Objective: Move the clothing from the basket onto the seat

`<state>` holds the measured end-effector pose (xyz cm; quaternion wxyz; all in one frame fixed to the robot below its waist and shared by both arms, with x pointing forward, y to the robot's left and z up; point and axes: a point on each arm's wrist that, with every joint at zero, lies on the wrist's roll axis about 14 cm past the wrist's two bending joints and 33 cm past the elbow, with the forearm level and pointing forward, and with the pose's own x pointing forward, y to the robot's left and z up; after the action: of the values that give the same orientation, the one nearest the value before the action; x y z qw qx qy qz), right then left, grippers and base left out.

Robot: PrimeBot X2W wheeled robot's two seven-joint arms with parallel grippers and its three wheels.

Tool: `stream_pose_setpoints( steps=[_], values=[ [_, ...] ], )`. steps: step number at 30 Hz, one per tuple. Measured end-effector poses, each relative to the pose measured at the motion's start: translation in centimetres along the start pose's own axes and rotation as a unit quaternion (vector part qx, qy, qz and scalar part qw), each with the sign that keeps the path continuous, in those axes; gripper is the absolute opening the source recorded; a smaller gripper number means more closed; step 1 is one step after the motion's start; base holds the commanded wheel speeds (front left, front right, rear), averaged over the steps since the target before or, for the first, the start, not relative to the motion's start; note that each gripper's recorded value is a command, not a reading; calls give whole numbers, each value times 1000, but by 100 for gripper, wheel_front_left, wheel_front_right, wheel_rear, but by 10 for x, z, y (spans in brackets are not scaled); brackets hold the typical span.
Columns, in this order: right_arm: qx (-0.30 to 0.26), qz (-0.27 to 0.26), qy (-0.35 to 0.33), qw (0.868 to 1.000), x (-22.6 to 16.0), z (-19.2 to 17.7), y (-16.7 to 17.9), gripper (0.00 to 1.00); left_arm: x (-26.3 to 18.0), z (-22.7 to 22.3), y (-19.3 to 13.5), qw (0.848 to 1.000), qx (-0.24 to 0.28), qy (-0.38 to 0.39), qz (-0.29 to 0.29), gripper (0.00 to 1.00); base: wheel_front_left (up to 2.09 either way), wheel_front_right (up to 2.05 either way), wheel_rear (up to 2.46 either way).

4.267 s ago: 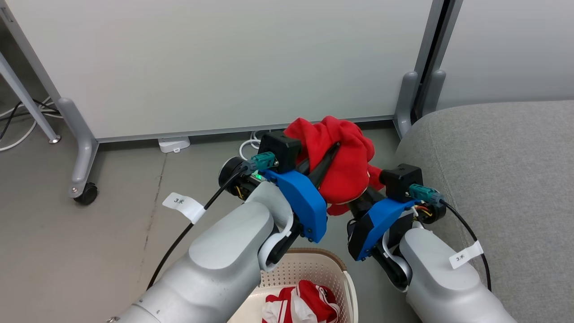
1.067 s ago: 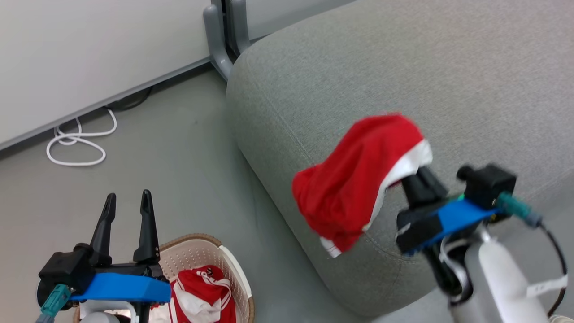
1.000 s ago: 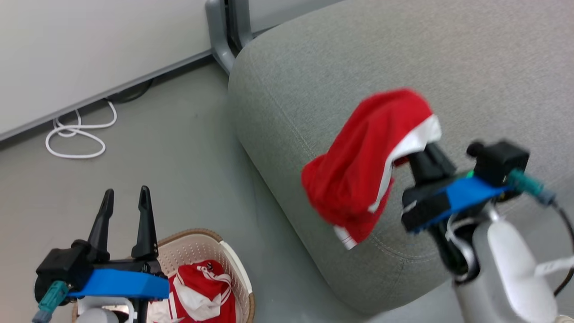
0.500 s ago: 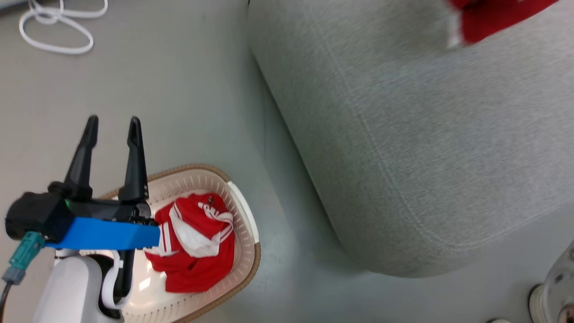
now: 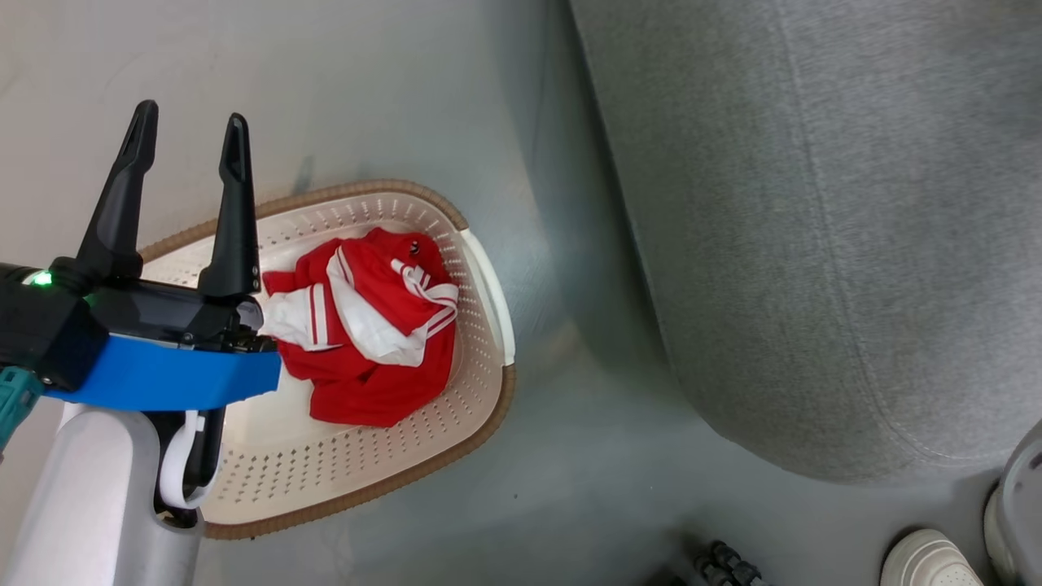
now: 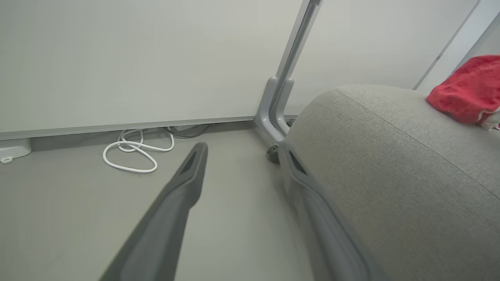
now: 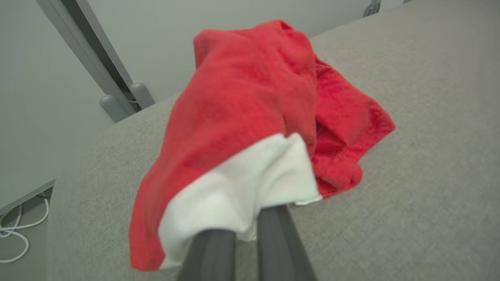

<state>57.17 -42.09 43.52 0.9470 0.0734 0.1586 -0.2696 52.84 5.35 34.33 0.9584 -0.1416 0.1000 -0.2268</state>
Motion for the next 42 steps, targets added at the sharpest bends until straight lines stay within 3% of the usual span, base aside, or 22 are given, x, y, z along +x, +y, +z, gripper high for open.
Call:
stream_pose_setpoints(
  steps=[4,8,10,11,19,31,42],
  values=[
    [-21,-4,56,998,3,-51,1,0,-5,-9,8,1000,1,12,9,100,0,0,0],
    [-38,1,62,997,-6,-59,2,0,-7,-1,5,1000,-2,2,9,100,0,0,0],
    [-43,7,58,997,-11,-56,3,45,-9,5,2,1000,-3,-3,9,100,0,0,0],
    [-46,10,59,997,-14,-56,4,100,-10,8,1,1000,-2,-7,9,100,0,0,0],
    [-62,40,23,997,-51,-32,6,100,-31,42,-13,999,-8,-33,21,100,0,0,0],
    [-78,128,-35,988,-144,-21,29,100,-93,90,-36,995,-17,-77,58,100,0,0,0],
    [-33,245,-147,958,-241,-8,78,100,-157,115,-20,984,-13,-118,133,100,0,0,0]
  ],
)
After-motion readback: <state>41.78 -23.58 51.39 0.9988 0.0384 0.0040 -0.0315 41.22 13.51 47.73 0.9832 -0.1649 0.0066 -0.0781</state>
